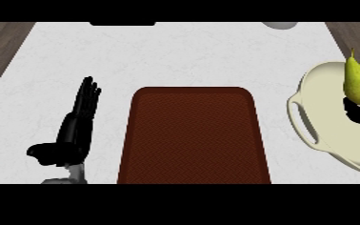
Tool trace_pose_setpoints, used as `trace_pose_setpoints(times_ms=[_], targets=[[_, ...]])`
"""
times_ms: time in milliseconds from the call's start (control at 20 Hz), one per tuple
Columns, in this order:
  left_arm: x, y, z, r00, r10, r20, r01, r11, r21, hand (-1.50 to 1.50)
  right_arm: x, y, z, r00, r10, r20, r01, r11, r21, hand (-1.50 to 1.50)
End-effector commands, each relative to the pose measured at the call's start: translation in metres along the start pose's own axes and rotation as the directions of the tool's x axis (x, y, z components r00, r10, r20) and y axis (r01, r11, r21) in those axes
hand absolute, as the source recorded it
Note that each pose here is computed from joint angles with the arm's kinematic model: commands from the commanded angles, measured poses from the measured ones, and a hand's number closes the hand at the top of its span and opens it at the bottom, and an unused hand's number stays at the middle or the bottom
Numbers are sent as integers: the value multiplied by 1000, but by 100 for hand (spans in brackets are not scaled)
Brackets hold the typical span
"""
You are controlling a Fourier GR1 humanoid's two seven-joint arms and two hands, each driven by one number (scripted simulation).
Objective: Pick the pear from the tray and place it in the pot
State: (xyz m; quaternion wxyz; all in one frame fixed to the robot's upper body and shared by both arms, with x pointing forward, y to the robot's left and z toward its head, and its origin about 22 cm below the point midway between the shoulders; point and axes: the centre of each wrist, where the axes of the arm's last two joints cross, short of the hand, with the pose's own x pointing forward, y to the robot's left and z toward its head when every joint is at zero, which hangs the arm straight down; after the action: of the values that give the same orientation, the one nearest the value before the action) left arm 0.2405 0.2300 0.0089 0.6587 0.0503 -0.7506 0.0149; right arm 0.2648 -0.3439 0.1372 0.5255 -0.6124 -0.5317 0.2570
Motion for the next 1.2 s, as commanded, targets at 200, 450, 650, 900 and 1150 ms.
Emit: trace_pose_setpoints(times_ms=[200, 450, 650, 900, 1150], targets=[[13, -5, 10, 1000, 8, 14, -8, 1000, -7, 0, -86, 39, -18, 999, -11, -38, 16, 990, 143, 150], [-9, -15, -7, 1000, 4, -2, -4, 1000, -21, 0, -105, 51, -43, 994, 30, -104, -4, 969, 245, 150], [-5, -3, 14, 1000, 4, 6, -4, 1000, -30, 0, -115, 76, -39, 961, 153, -230, -53, 921, 387, 150], [11, -23, 2, 1000, 1, 9, -1, 1000, -13, 0, -123, 101, -33, 974, -48, -220, 139, 896, 421, -150], [3, -6, -2, 1000, -1, 5, 1, 1000, -4, 0, -114, 99, -39, 887, -414, -204, 449, 877, 173, -150]])
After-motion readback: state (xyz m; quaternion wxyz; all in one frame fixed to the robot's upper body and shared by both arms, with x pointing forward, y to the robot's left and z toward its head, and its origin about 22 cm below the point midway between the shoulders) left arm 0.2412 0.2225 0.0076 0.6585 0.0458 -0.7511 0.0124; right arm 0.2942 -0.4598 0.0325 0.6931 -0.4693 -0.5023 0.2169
